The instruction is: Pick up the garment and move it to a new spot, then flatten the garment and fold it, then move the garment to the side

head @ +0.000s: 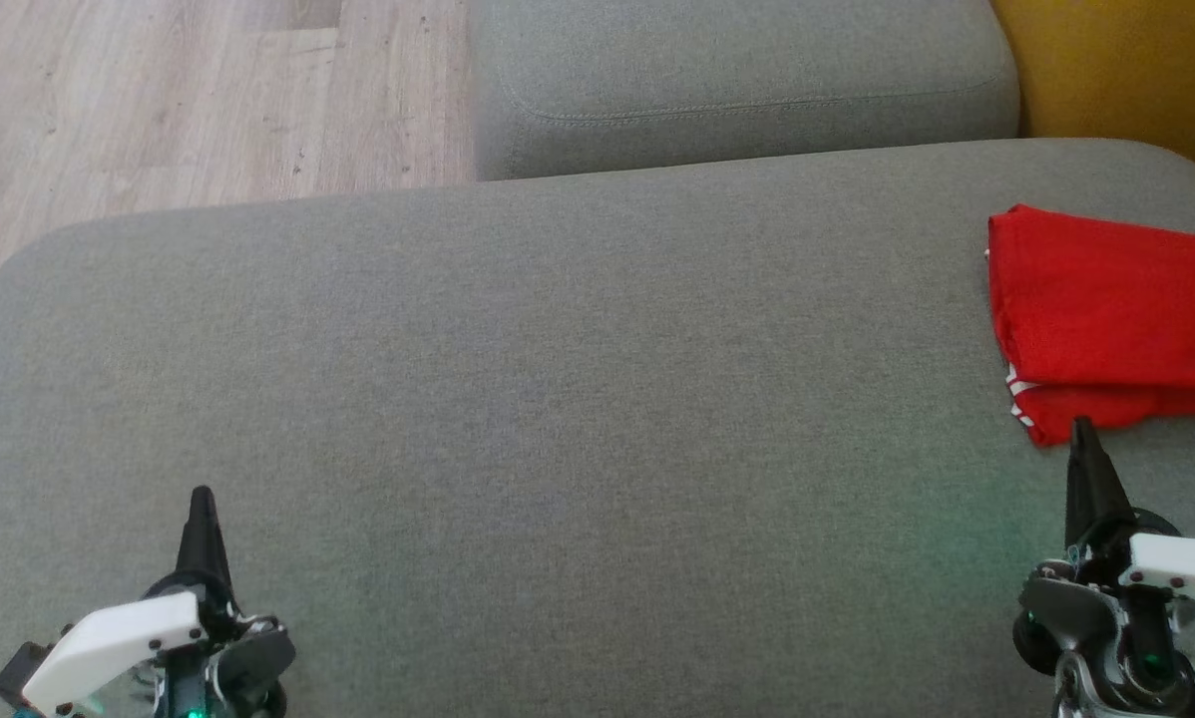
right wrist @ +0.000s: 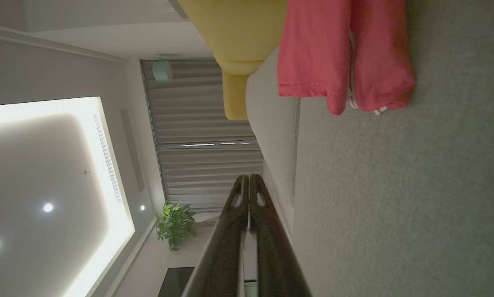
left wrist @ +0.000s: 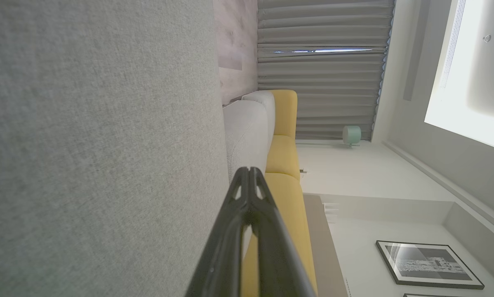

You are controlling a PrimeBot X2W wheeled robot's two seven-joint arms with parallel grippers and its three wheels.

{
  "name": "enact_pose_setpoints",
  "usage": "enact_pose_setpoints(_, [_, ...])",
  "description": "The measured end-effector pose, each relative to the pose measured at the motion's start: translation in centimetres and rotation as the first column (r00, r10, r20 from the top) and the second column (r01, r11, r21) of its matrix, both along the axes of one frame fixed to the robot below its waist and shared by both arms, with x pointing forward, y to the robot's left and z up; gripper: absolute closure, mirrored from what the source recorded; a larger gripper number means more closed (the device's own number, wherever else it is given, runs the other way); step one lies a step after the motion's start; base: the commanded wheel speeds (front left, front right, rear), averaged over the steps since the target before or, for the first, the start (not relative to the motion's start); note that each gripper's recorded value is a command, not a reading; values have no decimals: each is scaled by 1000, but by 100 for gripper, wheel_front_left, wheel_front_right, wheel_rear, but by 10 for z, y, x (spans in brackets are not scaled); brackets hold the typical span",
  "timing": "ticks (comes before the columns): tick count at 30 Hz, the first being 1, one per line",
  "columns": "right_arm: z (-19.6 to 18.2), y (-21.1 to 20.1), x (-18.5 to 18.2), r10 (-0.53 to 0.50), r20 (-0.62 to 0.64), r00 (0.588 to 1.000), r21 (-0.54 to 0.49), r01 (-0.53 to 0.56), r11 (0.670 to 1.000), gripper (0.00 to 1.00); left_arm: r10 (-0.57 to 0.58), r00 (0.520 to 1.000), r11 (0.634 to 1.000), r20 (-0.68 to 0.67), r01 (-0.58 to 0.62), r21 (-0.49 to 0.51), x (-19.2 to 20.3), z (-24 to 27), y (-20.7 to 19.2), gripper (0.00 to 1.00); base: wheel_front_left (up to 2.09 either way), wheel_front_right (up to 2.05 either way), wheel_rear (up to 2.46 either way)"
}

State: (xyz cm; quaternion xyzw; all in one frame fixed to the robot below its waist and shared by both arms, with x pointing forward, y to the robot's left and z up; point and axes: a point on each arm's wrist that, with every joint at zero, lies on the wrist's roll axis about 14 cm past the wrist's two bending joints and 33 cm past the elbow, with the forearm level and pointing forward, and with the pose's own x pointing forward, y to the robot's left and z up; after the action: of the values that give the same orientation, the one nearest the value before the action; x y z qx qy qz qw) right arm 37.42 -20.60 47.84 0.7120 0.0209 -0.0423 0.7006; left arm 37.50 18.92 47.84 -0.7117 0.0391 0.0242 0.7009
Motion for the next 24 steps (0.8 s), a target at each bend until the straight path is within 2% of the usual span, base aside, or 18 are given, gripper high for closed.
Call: enact_pose_setpoints(24, [0, 0, 0, 2, 0, 1000, 1, -2, 1000, 100, 1, 1000, 1000, 0, -1, -2, 0, 0, 1, 100, 0, 0, 0])
